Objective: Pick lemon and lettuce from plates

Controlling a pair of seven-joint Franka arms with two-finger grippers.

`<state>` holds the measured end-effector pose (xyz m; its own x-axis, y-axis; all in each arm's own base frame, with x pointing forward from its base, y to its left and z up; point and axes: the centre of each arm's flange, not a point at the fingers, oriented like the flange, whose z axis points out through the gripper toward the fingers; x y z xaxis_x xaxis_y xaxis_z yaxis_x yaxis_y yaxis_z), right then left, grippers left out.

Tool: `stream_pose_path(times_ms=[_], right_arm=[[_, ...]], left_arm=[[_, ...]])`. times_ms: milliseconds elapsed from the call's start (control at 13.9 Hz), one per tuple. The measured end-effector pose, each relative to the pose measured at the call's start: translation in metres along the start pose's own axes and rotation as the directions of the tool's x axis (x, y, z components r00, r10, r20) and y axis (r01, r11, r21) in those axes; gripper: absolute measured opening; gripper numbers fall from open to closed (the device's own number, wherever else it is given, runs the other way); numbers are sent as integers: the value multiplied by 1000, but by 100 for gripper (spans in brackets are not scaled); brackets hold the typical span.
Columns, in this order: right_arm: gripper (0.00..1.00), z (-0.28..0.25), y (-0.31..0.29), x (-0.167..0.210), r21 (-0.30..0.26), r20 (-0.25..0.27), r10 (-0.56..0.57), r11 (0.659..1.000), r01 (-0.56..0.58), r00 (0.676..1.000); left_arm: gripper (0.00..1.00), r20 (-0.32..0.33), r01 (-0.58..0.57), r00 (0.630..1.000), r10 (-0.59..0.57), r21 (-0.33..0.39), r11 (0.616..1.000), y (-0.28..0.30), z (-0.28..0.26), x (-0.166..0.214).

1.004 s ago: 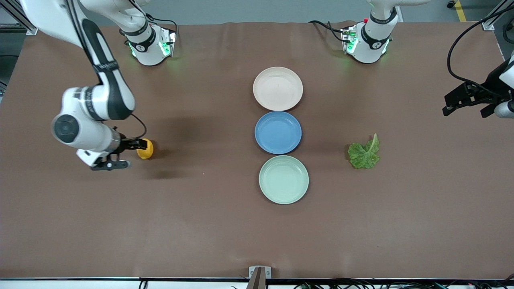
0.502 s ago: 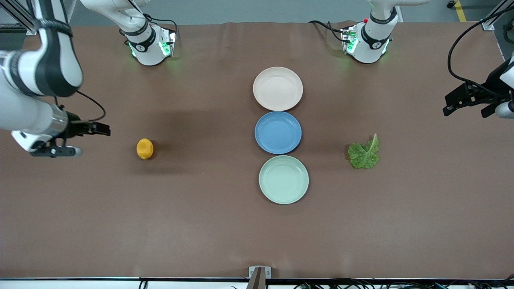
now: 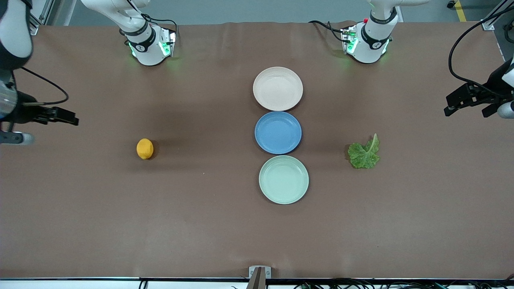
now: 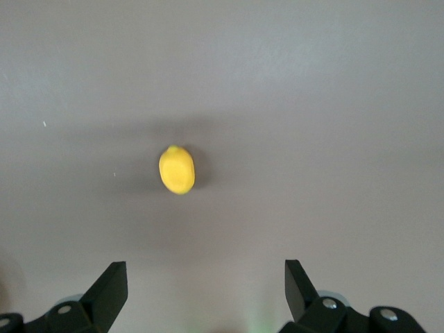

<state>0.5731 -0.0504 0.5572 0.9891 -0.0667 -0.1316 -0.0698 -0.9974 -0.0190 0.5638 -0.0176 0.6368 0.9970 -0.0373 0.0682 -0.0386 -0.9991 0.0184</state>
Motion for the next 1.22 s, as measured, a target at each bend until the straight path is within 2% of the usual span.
stream_pose_path(times_ms=[215, 430, 717, 1219], right_arm=[[100, -29, 19, -2, 3, -43, 33, 999, -33, 999], [100, -22, 21, -2, 4, -3, 37, 999, -37, 999], [100, -18, 16, -1, 4, 18, 29, 1000, -29, 999], [100, -33, 6, -19, 10, -7, 6, 1000, -6, 1000]], left_arm=[[100, 0, 3, 1000, -3, 0, 1000, -1, 0, 0], [100, 0, 4, 1000, -4, 0, 1000, -1, 0, 0], [100, 0, 5, 1000, -5, 0, 1000, -1, 0, 0], [100, 0, 5, 1000, -5, 0, 1000, -1, 0, 0]])
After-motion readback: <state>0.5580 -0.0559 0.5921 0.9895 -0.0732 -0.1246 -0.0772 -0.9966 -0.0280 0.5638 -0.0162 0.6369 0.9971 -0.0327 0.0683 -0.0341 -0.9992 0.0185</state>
